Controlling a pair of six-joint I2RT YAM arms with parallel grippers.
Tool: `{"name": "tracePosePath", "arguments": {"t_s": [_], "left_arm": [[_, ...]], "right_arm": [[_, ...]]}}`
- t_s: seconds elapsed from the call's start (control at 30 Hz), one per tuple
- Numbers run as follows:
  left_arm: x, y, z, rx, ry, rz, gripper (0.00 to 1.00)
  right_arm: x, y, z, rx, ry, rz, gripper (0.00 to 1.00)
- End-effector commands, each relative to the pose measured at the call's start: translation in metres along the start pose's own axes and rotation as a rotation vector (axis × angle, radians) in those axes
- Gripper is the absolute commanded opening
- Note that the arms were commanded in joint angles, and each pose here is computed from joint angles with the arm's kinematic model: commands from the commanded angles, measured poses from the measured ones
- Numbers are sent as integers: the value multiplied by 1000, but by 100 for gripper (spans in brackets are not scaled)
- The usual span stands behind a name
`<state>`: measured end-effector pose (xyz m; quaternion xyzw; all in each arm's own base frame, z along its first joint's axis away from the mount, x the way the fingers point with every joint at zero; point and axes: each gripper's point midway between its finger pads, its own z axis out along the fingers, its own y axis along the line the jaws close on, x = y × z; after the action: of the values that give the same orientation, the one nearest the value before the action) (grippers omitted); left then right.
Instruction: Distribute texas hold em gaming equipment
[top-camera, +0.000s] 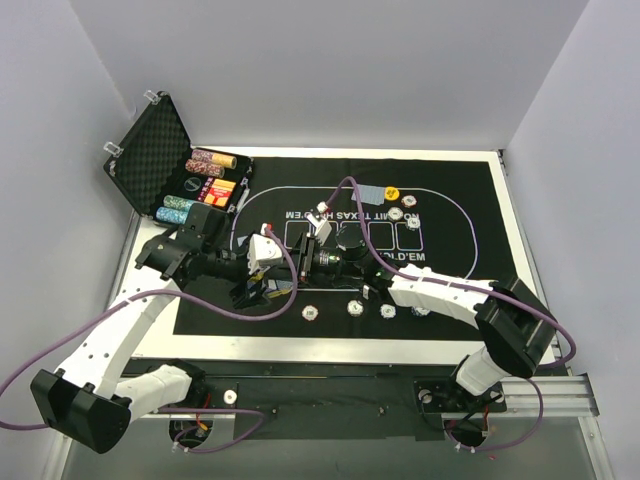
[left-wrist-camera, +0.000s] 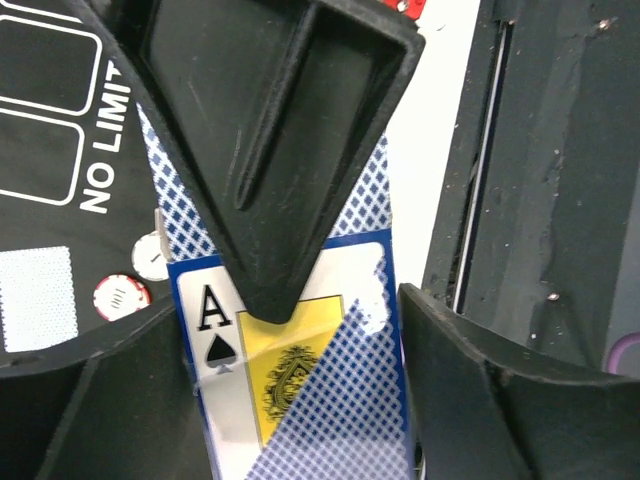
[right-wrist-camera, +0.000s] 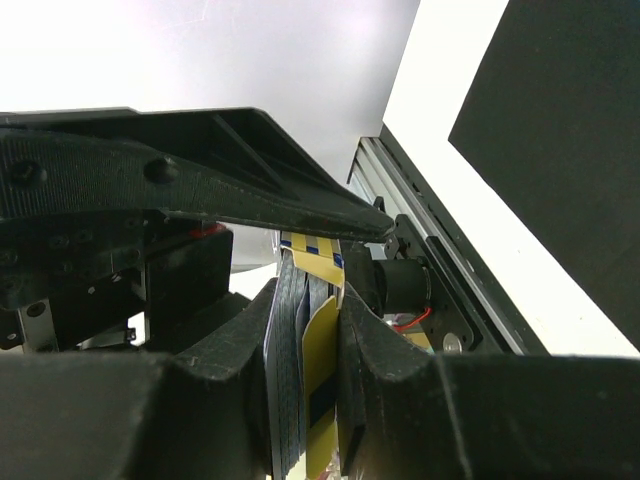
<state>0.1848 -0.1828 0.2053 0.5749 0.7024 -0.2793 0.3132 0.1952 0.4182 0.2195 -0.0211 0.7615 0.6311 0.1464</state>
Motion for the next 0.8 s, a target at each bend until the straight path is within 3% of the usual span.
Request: {"name": "tracePosePath", "arguments": {"t_s": [0.0, 0.03, 0.1, 0.13, 0.2, 0.47, 0.77], "left_arm": [[-8, -3, -6, 1, -23, 64, 73], [-10, -2, -6, -6, -27, 69, 68], [-12, 2, -6, -15, -32, 70, 49], [-15, 2, -6, -13, -42, 75, 35], [-20, 4, -6, -14, -53, 68, 27], [-21, -1, -9, -5, -57, 63, 24], [-22, -3, -10, 4, -65, 68, 18]], "right_arm": [[-14, 62, -8, -151, -48, -100, 1], [-14, 62, -8, -150, -48, -101, 1], [-14, 63, -8, -148, -49, -102, 1], [-13, 62, -8, -148, -46, -104, 1], [-13, 62, -8, -143, -44, -103, 4], [-20, 42, -30, -49, -74, -123, 44], [-17, 19, -50, 71, -71, -161, 49]]}}
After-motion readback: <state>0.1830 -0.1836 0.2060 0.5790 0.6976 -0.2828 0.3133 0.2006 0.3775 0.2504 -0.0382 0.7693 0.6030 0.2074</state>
